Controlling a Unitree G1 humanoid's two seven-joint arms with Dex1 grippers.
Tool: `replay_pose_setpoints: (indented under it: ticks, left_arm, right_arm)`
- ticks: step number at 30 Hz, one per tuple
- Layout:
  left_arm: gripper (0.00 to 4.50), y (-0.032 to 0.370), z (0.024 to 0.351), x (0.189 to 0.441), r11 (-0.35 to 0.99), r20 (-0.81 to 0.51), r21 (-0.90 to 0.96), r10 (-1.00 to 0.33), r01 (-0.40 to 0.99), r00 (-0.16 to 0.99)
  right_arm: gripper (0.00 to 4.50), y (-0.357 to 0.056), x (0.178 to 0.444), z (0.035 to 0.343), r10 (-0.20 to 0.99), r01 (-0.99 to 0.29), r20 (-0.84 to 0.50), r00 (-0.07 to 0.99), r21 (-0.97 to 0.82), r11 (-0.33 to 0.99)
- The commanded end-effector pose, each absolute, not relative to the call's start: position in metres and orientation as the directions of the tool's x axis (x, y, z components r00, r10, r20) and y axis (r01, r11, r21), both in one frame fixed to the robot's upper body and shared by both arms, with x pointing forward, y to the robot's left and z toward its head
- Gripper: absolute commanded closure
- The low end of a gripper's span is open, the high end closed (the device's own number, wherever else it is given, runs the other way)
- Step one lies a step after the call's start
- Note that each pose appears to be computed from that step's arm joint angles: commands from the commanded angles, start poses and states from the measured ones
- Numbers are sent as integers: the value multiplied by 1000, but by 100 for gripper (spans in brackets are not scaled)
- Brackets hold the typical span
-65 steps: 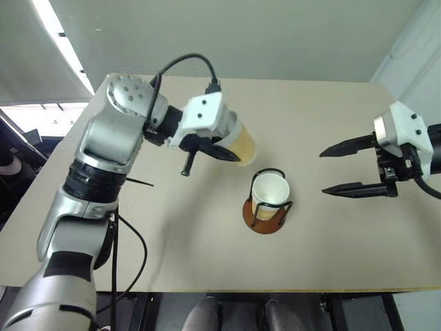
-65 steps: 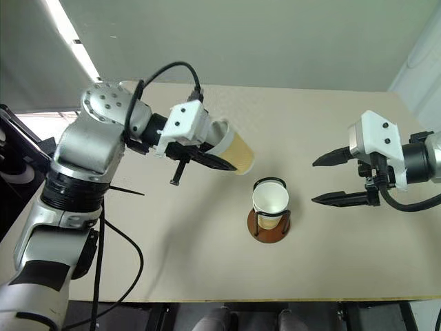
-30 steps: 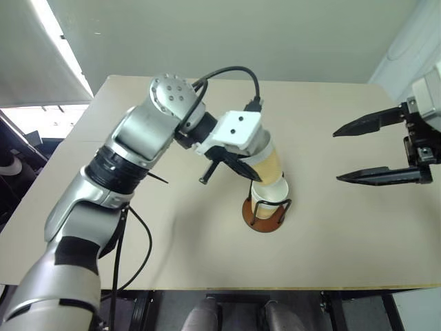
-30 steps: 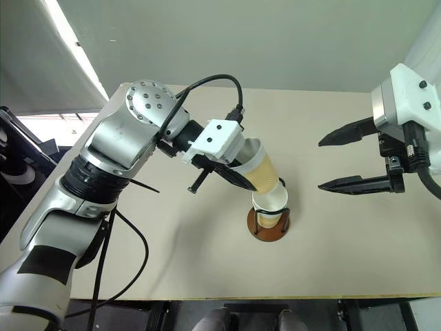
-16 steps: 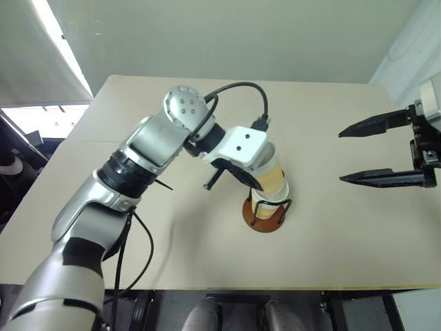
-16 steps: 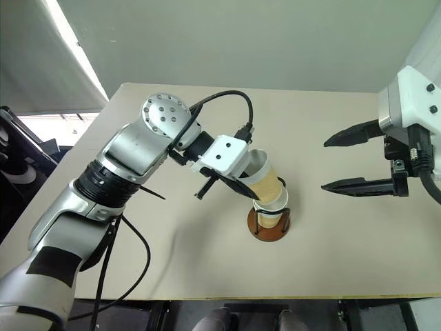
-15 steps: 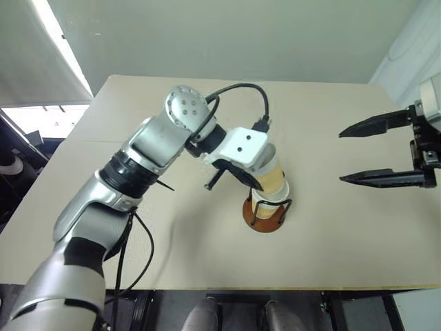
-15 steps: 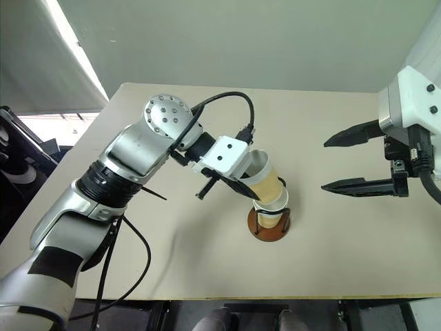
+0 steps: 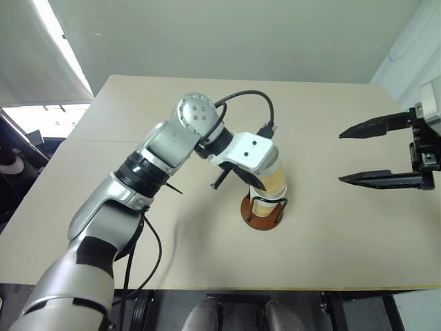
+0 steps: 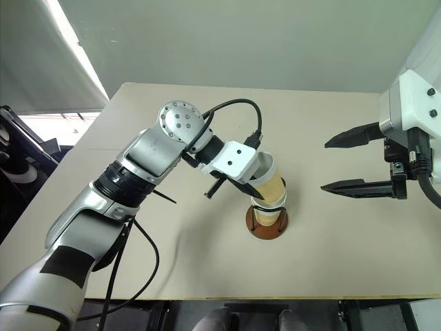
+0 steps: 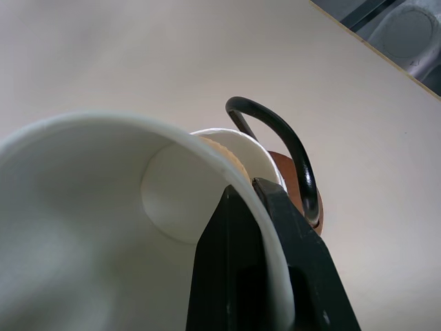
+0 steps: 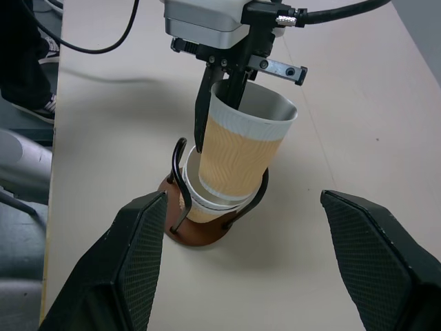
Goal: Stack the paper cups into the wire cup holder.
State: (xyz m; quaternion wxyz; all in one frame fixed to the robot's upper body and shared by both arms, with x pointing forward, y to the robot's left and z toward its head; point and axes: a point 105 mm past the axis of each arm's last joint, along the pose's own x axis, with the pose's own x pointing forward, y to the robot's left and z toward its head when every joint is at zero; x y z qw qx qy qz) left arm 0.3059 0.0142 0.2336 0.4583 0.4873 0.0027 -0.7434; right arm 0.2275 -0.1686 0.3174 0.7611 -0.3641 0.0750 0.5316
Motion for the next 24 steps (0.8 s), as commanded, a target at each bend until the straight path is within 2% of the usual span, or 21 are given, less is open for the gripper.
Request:
replay_pose_setpoints:
  ticks: [1,5,10,24]
  left_arm:
    - [319,15,235,297,-641,-754,435,-643,632,-133]
    - [168,15,237,298,-641,-756,441,-643,628,-125]
    - [2,13,242,300,-617,-733,462,-670,637,-118]
    - [2,15,247,296,-605,-716,458,-686,651,-134]
  right_arm:
    - [88,-171,222,331,750,-829,-475,460,-532,172]
    - [88,-172,223,331,747,-828,-476,464,-533,175]
    - [88,-174,227,330,744,-825,-475,470,-536,178]
    - [88,-176,232,333,739,-815,-469,484,-549,185]
